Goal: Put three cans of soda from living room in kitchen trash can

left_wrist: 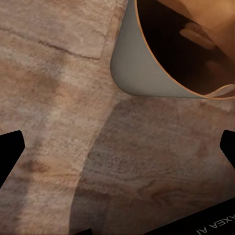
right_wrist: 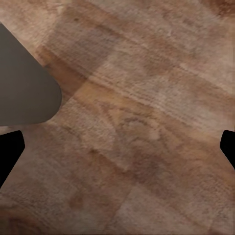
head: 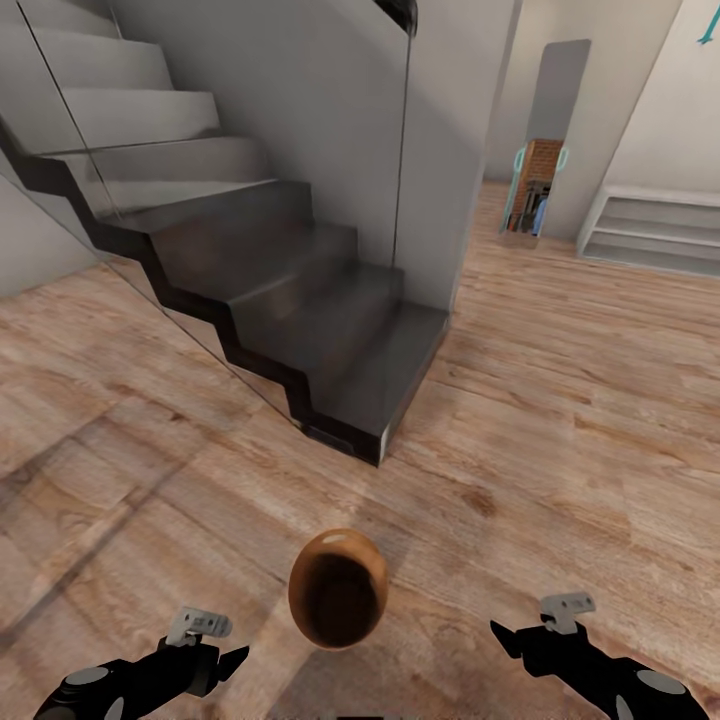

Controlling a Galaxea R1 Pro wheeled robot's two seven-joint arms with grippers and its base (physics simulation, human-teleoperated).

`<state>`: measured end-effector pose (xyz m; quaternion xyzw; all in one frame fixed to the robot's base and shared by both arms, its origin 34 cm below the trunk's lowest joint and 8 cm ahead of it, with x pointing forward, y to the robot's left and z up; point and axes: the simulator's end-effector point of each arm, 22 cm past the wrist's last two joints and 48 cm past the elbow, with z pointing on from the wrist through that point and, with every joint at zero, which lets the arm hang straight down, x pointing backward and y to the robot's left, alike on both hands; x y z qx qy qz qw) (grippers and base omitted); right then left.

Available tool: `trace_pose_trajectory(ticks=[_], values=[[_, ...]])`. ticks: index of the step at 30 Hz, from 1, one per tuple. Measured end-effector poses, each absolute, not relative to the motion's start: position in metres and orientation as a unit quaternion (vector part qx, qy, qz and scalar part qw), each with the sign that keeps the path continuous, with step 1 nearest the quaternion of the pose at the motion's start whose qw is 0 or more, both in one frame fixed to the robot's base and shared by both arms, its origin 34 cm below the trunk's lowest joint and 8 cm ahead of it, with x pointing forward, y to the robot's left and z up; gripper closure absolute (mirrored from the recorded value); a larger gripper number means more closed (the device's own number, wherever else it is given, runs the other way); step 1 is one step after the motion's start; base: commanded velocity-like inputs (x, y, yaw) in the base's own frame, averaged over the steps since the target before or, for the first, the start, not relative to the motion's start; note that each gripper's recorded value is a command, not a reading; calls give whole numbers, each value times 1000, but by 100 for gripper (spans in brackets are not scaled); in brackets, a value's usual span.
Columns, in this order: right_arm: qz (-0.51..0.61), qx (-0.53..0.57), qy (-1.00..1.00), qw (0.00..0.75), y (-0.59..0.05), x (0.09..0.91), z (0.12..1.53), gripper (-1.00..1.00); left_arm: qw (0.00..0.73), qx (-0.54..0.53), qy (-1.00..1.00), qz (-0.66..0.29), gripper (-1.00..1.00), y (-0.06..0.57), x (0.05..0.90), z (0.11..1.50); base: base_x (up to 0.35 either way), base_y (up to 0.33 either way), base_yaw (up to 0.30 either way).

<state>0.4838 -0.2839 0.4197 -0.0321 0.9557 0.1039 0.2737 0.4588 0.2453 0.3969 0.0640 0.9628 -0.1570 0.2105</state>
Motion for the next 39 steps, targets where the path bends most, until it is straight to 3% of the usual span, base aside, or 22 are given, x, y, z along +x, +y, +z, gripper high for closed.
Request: trace_pose_trajectory(ticks=[39], values=[[112, -33, 962, 247, -280, 473, 403, -100, 191, 61, 967, -160, -100, 245, 450, 383, 0, 0, -50]])
